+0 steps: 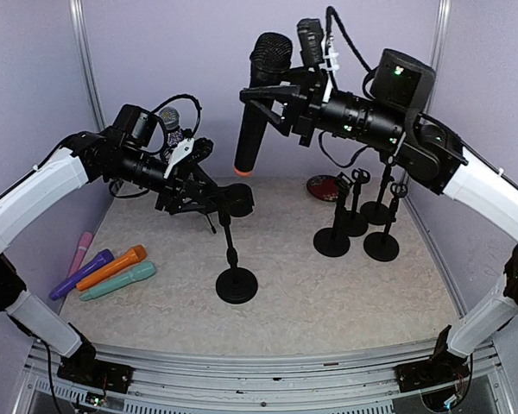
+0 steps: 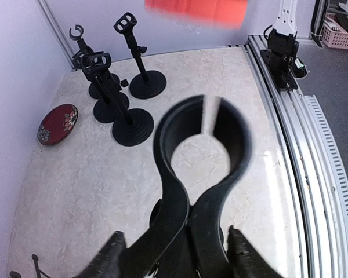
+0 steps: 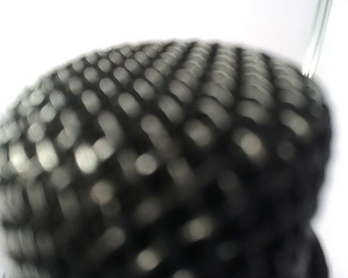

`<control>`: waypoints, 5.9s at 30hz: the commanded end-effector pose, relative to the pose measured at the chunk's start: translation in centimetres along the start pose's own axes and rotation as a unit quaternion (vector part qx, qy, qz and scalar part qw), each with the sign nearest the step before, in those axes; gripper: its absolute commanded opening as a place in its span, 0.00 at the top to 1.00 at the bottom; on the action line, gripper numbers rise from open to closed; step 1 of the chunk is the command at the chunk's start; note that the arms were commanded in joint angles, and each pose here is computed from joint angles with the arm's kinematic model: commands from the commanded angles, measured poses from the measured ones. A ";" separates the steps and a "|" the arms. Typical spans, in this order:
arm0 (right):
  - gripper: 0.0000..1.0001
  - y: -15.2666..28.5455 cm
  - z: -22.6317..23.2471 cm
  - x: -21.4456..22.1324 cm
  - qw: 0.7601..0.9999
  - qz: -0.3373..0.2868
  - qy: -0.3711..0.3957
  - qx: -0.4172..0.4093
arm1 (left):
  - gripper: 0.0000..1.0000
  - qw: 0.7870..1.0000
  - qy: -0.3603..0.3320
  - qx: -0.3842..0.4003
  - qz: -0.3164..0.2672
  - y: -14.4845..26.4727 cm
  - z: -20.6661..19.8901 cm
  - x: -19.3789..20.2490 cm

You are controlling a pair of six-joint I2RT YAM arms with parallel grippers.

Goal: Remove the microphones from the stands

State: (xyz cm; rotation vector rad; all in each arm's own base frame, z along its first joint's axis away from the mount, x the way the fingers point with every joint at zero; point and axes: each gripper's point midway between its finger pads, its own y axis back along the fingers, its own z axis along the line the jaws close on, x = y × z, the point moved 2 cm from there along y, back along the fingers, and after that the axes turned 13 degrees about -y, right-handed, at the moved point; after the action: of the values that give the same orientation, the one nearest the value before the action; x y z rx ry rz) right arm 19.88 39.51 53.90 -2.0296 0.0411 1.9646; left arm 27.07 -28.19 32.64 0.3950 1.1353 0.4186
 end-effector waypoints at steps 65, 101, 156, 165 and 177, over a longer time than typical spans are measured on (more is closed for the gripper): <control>0.15 0.3 -1.8 12.8 0.981 0.069 -0.108 0.147 | 1.00 0.940 0.126 -0.123 0.293 10.3 -12.1 23.2; 0.31 1.4 -2.8 34.1 0.936 0.158 -0.188 0.252 | 0.49 0.866 0.151 -0.127 0.459 10.0 -15.4 32.5; 1.00 -7.7 -2.4 21.2 0.921 0.073 -0.359 0.135 | 0.22 0.869 -0.419 -0.172 0.196 5.5 -12.7 9.1; 1.00 -7.5 -0.8 18.9 0.916 0.058 -0.386 0.095 | 0.30 0.850 -0.456 -0.179 0.195 3.9 -12.4 8.8; 1.00 -7.6 1.3 16.5 0.918 0.039 -0.391 0.045 | 0.75 0.835 -0.481 -0.182 0.198 2.7 -12.0 8.4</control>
State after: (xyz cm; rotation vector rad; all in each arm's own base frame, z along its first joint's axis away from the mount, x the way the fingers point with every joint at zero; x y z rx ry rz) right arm 23.67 51.15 31.00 -1.0079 0.3568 2.6476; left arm 18.04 -20.01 21.94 0.4753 0.0074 0.6551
